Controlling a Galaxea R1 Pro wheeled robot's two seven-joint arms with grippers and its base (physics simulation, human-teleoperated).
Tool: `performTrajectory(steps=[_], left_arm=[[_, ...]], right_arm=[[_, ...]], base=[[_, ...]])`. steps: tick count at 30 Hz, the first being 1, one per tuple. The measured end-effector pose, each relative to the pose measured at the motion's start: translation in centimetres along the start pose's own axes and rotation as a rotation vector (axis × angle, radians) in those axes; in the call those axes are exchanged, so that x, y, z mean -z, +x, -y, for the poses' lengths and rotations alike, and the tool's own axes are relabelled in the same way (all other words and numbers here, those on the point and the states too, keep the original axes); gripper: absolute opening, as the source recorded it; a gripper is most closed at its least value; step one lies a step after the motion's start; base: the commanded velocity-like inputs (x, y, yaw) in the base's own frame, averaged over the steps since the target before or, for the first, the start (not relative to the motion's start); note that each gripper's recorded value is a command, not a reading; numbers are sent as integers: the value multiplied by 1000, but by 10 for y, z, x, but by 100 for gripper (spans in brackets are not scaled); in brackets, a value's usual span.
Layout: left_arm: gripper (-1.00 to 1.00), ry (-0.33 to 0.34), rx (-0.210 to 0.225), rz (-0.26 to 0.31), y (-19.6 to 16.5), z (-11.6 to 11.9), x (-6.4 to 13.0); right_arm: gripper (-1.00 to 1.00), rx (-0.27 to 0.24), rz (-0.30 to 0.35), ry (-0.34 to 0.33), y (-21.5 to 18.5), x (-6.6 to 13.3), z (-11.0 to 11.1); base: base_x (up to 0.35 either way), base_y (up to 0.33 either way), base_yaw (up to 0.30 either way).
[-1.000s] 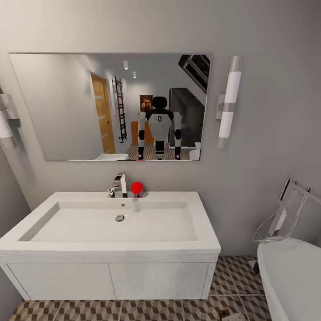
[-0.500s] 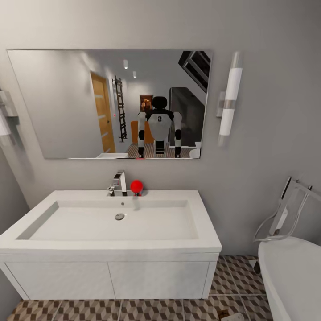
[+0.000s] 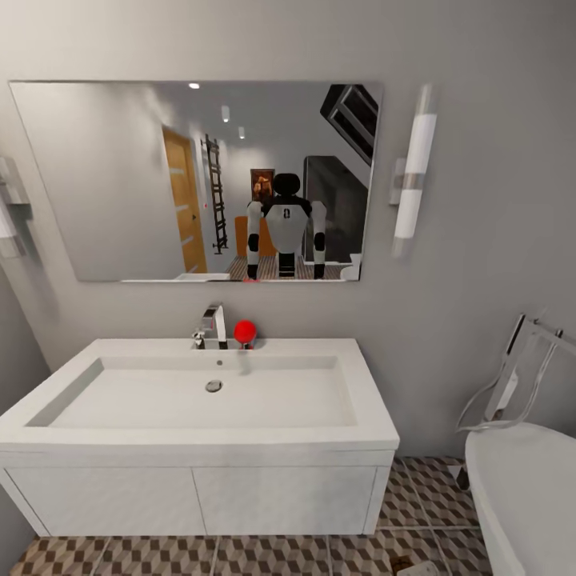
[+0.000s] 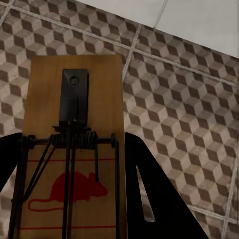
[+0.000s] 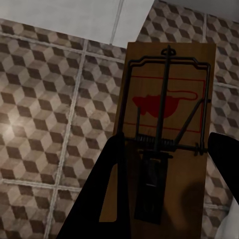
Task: Take the four mousetraps from the cabinet in the bathroom and place them on the bathroom floor. Make sure all four end up on the same floor surface, and ensure that at least two of them are either under or directly next to the same bathroom sink.
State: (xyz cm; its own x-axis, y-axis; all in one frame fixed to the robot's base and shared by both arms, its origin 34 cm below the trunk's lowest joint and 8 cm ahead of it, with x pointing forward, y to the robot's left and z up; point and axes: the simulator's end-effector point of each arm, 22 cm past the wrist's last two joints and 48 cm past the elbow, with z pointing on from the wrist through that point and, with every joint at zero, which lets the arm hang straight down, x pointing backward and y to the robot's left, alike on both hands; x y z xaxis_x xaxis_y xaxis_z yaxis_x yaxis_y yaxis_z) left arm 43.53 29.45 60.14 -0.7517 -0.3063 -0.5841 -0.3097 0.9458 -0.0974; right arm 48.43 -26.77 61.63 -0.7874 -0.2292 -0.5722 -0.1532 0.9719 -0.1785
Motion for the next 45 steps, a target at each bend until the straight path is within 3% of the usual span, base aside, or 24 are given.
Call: performTrajectory(steps=[33, 45], left_arm=[[-100, 2, 0, 1, 23, 0, -39], [-100, 3, -1, 0, 34, -1, -54]], right_arm=[[-100, 0, 5, 1, 22, -39, -7], [-100, -1, 6, 1, 32, -53, -10]], base=[[1, 0, 0], [199, 158, 0]])
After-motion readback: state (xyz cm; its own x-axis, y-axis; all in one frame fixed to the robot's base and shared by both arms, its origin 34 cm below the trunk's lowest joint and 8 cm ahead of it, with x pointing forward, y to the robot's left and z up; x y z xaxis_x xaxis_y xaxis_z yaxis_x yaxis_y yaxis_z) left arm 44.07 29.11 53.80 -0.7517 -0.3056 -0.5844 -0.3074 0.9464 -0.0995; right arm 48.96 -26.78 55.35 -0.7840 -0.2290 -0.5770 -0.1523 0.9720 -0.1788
